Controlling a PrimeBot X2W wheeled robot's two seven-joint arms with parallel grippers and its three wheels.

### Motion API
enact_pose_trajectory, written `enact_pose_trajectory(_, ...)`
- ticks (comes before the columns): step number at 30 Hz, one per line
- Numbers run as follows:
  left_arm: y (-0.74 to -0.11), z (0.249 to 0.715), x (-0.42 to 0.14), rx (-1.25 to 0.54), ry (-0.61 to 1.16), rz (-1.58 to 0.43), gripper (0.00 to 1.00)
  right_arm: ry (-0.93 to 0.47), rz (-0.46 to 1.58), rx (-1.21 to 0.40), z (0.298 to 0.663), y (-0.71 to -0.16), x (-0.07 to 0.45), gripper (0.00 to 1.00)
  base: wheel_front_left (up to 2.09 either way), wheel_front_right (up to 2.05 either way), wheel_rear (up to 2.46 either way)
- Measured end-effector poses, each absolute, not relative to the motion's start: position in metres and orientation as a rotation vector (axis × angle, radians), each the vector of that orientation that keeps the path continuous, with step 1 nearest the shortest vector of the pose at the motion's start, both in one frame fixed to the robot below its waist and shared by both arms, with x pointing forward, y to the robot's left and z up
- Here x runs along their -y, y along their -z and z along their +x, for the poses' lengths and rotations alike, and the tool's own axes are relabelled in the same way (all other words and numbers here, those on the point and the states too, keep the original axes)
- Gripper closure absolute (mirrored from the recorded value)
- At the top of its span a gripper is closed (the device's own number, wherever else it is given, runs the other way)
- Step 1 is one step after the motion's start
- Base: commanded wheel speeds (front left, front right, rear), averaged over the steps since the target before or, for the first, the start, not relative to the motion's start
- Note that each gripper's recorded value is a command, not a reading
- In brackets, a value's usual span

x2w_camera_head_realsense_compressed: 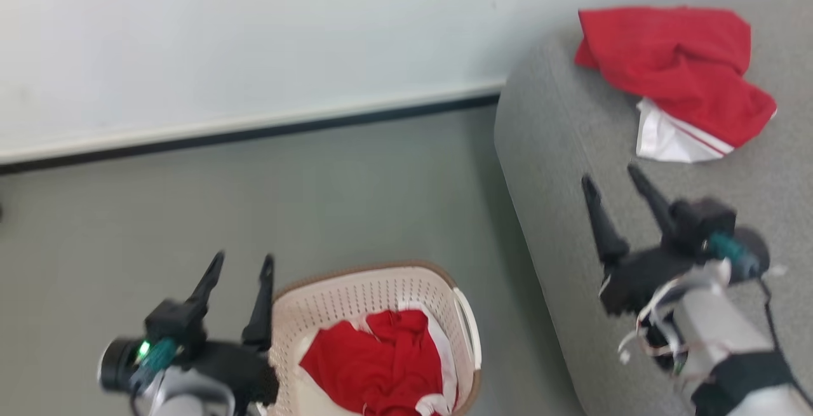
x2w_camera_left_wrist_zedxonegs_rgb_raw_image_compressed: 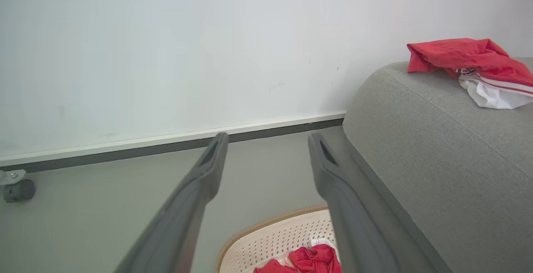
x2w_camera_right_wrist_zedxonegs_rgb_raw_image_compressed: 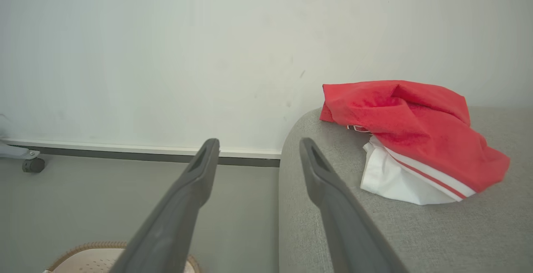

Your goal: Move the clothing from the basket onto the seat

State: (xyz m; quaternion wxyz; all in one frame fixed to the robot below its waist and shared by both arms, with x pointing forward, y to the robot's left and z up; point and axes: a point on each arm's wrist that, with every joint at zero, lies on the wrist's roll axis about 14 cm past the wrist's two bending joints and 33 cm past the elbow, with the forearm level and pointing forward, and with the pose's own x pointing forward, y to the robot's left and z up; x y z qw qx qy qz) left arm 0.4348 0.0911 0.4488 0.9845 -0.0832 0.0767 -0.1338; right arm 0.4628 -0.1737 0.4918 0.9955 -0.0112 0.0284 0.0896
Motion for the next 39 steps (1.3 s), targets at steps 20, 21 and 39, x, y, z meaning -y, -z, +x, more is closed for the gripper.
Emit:
enact_pose_trajectory(20, -0.486, 0.357, -0.163, -0.024, 0.058, -0.174, 0.00, -0.223, 0.062, 0.112, 0.377, -0.532, 0.131, 0.00, 0.00, 0.00, 0.00)
enact_pose_trajectory(21, -0.488, 0.356, -0.162, -0.016, 0.058, -0.174, 0.00, -0.217, 0.063, 0.116, 0.376, -0.533, 0.132, 0.00, 0.00, 0.00, 0.00)
enact_pose_trajectory(39, -0.495, 0.351, -0.165, 0.010, 0.033, -0.178, 0.00, -0.179, 0.083, 0.144, 0.364, -0.539, 0.141, 0.00, 0.00, 0.00, 0.00)
